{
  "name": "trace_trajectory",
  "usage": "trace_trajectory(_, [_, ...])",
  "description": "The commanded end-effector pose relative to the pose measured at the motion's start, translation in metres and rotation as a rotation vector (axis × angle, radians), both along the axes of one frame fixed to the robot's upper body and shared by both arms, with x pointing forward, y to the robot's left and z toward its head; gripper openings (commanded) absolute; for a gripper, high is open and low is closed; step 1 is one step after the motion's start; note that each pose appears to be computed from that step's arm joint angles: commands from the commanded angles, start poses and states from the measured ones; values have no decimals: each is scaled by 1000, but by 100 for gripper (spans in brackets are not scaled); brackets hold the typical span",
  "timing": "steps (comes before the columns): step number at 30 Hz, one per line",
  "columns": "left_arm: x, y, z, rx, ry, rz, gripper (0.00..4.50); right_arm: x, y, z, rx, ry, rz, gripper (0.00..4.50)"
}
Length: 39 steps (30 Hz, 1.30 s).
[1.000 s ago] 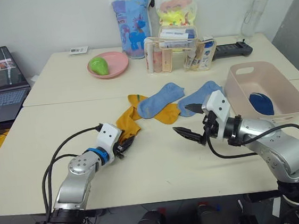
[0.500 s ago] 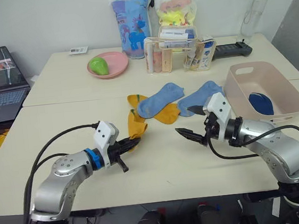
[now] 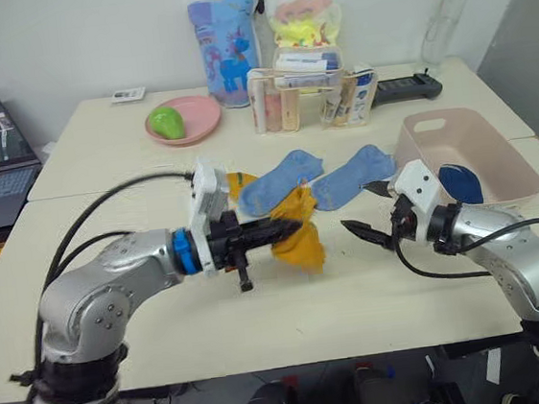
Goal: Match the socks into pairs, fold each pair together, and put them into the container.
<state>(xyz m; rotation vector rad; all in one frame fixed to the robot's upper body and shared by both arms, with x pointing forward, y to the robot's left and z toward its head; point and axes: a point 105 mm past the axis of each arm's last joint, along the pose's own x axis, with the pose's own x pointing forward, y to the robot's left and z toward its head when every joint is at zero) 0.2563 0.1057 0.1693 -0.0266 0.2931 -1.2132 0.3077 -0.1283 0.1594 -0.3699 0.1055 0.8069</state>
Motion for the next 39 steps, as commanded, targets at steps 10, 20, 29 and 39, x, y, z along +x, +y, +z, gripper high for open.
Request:
trace_trajectory(10, [19,58,-35,176,-100,209,2,-4,9,6,9,-45,40,450])
trace_trajectory(20, [25,78,-16,195,-135,221,2,-3,11,3,10,-45,49,450])
trace_trajectory(29, [26,129,44,179,-200,293,2,-5,8,0,0,-44,49,450])
trace_trajectory(39, [15,60,48,58,-153,74,2,-4,9,0,-6,-42,57,450])
